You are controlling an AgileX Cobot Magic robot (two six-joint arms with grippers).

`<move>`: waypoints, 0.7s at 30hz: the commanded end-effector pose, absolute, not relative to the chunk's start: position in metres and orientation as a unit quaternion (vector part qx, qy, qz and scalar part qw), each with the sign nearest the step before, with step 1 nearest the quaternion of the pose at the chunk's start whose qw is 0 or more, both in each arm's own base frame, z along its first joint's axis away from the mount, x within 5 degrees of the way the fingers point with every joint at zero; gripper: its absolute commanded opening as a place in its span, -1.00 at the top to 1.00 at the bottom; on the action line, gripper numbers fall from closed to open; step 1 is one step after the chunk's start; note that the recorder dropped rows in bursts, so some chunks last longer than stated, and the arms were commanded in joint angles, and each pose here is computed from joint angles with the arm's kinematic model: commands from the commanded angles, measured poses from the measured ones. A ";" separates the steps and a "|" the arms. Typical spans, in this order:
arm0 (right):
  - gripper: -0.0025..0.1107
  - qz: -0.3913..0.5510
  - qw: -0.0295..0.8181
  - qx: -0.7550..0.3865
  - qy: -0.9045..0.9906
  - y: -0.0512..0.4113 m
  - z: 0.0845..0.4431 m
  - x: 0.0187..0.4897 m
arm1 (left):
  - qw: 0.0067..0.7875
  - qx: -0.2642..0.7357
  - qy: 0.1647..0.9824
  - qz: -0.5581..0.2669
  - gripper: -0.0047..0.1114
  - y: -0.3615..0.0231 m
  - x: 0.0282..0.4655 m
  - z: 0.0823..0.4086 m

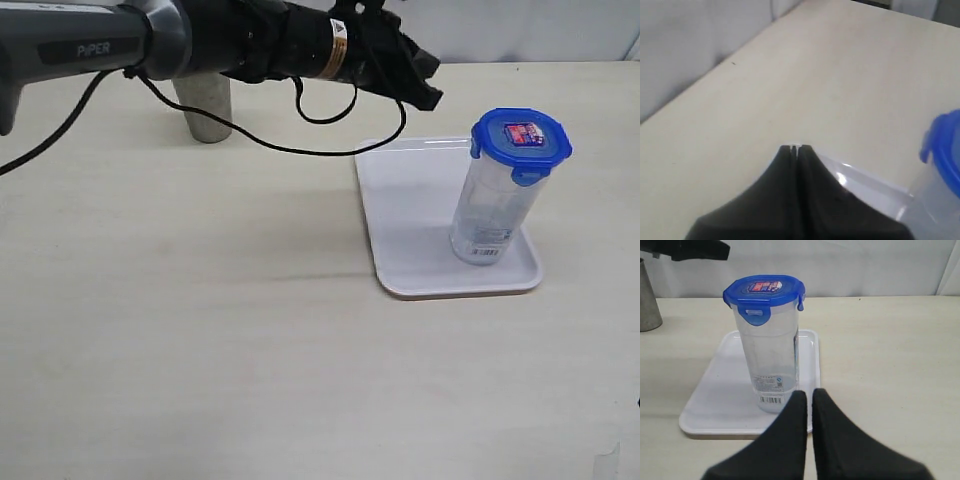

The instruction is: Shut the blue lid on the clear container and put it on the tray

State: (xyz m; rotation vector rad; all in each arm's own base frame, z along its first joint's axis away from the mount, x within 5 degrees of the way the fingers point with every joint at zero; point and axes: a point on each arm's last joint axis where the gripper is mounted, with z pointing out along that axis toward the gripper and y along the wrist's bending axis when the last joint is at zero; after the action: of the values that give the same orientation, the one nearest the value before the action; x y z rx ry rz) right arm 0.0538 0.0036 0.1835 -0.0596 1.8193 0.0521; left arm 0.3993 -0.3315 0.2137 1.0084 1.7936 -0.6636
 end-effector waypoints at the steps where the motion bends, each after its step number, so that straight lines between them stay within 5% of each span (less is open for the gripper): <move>1: 0.88 0.021 0.614 -0.024 0.789 0.003 0.183 0.054 | 0.534 0.326 0.767 -0.139 0.92 -0.320 0.388 0.229; 9: 0.88 0.021 0.614 -0.024 0.789 0.003 0.183 0.054 | 0.585 0.240 0.733 0.250 0.92 -0.284 0.358 0.238; 21: 0.88 0.021 0.614 -0.024 0.789 0.003 0.183 0.054 | 0.527 0.184 0.793 0.244 0.92 -0.273 0.354 0.225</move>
State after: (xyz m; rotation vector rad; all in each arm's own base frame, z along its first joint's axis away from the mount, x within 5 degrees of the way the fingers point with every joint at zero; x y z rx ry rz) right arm 0.0538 0.0036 0.1835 -0.0596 1.8193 0.0521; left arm 0.3556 -0.2752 0.2212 0.4598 1.8900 0.5826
